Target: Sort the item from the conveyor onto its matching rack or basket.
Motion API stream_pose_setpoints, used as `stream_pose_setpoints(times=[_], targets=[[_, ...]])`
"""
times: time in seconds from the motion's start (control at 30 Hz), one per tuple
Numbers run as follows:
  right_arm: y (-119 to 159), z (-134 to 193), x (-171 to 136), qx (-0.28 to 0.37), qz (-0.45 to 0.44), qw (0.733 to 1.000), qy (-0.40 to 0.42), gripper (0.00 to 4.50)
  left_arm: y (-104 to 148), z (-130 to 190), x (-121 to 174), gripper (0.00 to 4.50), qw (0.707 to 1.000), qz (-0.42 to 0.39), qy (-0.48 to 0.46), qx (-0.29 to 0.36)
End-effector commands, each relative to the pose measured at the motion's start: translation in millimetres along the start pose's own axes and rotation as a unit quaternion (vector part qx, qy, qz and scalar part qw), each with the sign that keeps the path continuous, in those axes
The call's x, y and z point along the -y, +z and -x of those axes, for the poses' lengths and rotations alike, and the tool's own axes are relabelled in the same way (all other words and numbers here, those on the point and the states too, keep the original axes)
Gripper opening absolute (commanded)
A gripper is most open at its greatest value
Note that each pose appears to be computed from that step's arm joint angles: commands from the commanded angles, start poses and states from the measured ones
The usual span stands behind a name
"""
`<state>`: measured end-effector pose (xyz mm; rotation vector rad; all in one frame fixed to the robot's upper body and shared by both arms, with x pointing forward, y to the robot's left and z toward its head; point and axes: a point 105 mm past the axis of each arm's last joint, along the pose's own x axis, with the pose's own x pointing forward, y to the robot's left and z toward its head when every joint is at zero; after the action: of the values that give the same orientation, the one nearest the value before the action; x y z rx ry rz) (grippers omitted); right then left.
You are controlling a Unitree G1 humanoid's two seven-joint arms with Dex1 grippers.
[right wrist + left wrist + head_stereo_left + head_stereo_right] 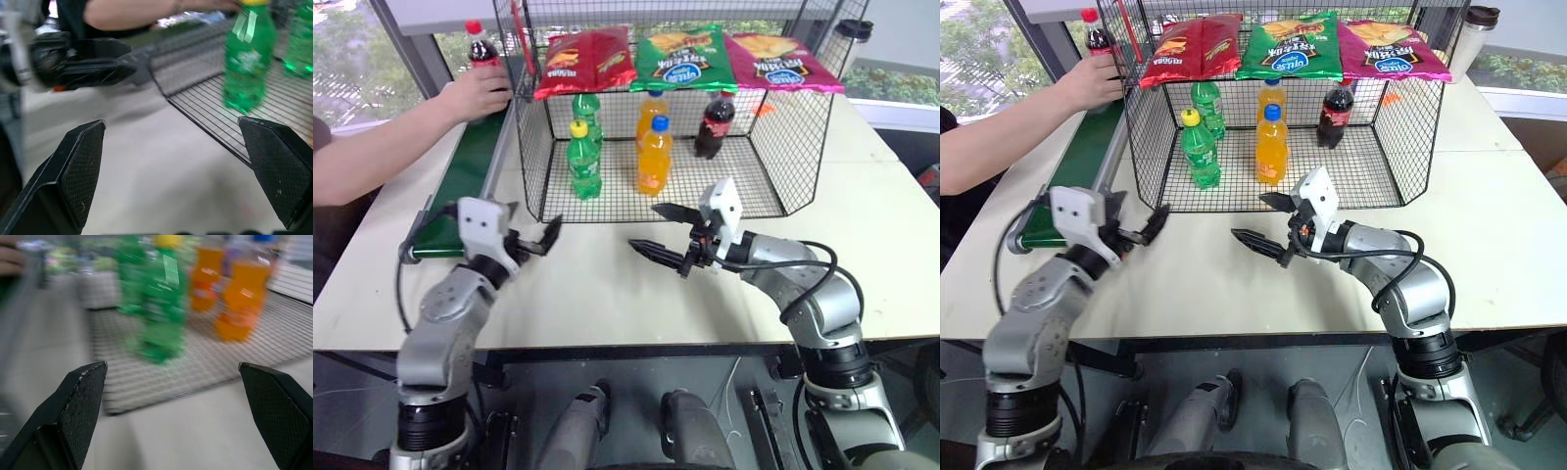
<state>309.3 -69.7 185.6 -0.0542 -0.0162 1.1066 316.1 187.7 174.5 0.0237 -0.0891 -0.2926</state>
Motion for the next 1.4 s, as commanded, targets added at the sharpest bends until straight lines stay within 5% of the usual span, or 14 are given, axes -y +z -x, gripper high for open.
stream_pose_setpoints(times=[0.03,0.77,1.4], targets=[[29,-5,-18,0.027,0.047,0.997,0.053,4.47,23,16,-29,4.5,0.998,-0.008,0.048,0.027],[10,-10,-27,-0.012,0.095,0.992,0.083,4.47,1,55,-117,4.5,0.977,-0.028,0.209,-0.017],[5,-11,-25,-0.026,0.109,0.991,0.067,4.47,5,40,-119,4.5,0.98,-0.036,0.193,-0.004]])
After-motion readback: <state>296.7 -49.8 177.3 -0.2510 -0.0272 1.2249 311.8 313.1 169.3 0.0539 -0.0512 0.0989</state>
